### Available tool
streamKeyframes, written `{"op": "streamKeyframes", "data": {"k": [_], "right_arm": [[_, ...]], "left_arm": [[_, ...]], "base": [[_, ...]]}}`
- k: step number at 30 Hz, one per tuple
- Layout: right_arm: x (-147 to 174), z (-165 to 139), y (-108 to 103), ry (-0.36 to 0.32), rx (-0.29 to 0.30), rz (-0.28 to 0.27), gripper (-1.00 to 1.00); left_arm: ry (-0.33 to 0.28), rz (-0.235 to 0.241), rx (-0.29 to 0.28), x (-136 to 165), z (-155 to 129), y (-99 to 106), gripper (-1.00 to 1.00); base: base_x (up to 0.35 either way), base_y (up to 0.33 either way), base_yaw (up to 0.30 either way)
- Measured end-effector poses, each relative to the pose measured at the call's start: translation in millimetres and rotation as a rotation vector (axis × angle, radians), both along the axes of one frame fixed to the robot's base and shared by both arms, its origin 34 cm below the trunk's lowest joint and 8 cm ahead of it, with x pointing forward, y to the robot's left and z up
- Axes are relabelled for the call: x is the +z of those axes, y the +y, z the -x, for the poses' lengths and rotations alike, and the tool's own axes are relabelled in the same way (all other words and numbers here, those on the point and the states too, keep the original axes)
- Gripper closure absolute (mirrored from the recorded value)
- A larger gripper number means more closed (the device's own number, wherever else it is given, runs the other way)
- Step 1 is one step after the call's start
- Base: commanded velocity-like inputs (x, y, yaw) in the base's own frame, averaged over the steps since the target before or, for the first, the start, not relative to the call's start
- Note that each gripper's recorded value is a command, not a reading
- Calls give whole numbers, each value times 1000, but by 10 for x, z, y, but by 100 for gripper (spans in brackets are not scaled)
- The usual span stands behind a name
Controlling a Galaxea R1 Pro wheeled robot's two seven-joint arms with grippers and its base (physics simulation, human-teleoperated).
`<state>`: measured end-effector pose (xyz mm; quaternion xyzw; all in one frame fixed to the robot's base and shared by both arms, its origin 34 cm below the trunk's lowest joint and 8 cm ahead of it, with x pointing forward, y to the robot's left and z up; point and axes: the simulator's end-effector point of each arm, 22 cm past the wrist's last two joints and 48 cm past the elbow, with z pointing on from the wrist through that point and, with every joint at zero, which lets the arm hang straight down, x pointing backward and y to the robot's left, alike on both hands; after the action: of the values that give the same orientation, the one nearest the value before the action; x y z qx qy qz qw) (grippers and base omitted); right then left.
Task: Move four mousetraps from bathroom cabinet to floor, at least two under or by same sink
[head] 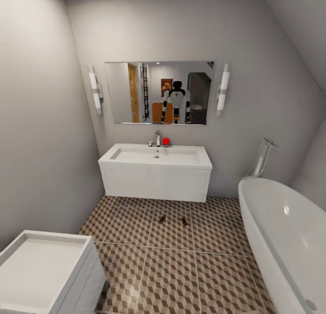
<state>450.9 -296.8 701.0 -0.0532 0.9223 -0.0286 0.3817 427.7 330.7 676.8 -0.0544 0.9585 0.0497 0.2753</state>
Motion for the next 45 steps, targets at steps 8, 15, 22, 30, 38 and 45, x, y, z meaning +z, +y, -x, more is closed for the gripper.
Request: {"op": "streamKeyframes", "data": {"k": [8, 15, 22, 30, 38, 45], "right_arm": [[-1, 1, -1, 0, 0, 0, -100], [0, 0, 0, 0, 0, 0, -100], [-1, 1, 0, 0, 0, 0, -100], [0, 1, 0, 0, 0, 0, -100], [-2, 3, 0, 1, 1, 0, -100], [-4, 5, 8, 1, 2, 0, -100]], "left_arm": [[0, 1, -1, -1, -1, -8, -100], [2, 1, -1, -5, 8, -16, -100], [2, 2, -1, -6, 9, -19, -100], [2, 3, -2, -7, 9, -23, -100], [3, 4, -2, -8, 9, -32, -100], [3, 4, -2, -8, 10, -32, -100]], "base": [[0, 0, 256], [0, 0, 256], [0, 0, 256], [0, 0, 256], [0, 0, 253], [0, 0, 249]]}}
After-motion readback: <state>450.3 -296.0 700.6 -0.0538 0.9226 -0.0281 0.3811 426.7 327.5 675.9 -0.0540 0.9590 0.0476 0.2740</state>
